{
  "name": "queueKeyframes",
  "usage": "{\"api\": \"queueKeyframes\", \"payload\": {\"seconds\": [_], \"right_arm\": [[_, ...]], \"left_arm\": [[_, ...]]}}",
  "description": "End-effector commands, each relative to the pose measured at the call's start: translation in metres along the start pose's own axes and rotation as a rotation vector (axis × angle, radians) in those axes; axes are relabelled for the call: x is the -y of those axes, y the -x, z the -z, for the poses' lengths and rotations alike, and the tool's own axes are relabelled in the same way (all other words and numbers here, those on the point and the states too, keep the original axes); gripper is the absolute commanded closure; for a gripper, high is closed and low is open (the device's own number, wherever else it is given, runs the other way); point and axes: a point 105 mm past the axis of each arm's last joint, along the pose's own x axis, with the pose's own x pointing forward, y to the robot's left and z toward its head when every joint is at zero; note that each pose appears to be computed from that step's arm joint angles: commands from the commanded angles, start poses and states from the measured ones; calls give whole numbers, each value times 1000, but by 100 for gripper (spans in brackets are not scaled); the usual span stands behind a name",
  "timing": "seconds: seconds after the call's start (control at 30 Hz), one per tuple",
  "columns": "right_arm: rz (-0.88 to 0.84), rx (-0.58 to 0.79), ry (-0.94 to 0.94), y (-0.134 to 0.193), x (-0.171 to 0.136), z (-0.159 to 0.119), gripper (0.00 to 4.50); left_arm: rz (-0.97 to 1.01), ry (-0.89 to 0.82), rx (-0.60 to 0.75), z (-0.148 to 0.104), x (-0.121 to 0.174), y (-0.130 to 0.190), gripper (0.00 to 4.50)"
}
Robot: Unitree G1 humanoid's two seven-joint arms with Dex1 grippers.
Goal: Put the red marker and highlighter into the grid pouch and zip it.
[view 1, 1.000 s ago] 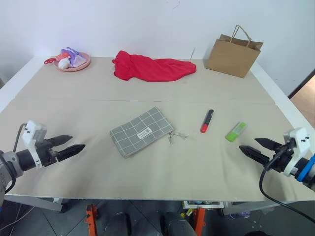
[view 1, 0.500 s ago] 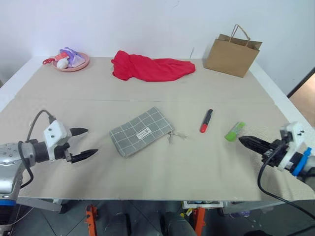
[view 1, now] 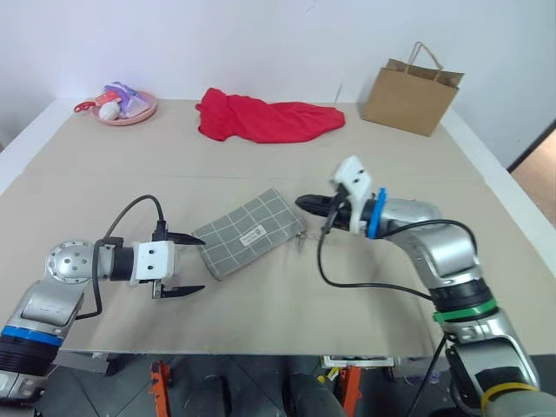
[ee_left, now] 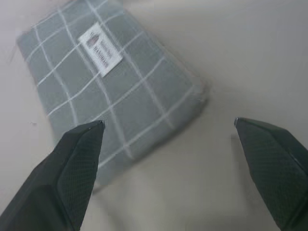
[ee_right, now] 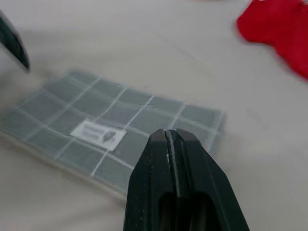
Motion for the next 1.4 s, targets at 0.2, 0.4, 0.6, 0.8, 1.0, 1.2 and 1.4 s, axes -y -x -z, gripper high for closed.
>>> {"api": "queueKeyframes", "payload": {"seconds": [0.2, 0.4, 0.6, 0.8, 1.0, 1.2, 1.4], "right_arm": [[82, -174, 180, -25, 18, 32, 440], [117, -121, 117, -20, 32, 22, 440], [68, -88, 11, -13, 27, 16, 440], [53, -118, -62, -15, 17, 30, 440], [52, -65, -123, -13, 17, 20, 440], [16, -64, -126, -14, 5, 24, 440], [-66, -217, 6, -15, -18, 59, 440]], "left_arm": [[-27, -88, 93, -16, -2, -17, 0], [-19, -63, 109, -17, 1, -19, 0], [-14, -42, 118, -16, 3, -19, 0], [-12, -7, 117, -11, 6, -19, 0], [-10, 11, 116, -9, 7, -17, 0], [-6, 24, 113, -8, 9, -16, 0], [-9, 17, 109, -7, 7, -15, 0]]}}
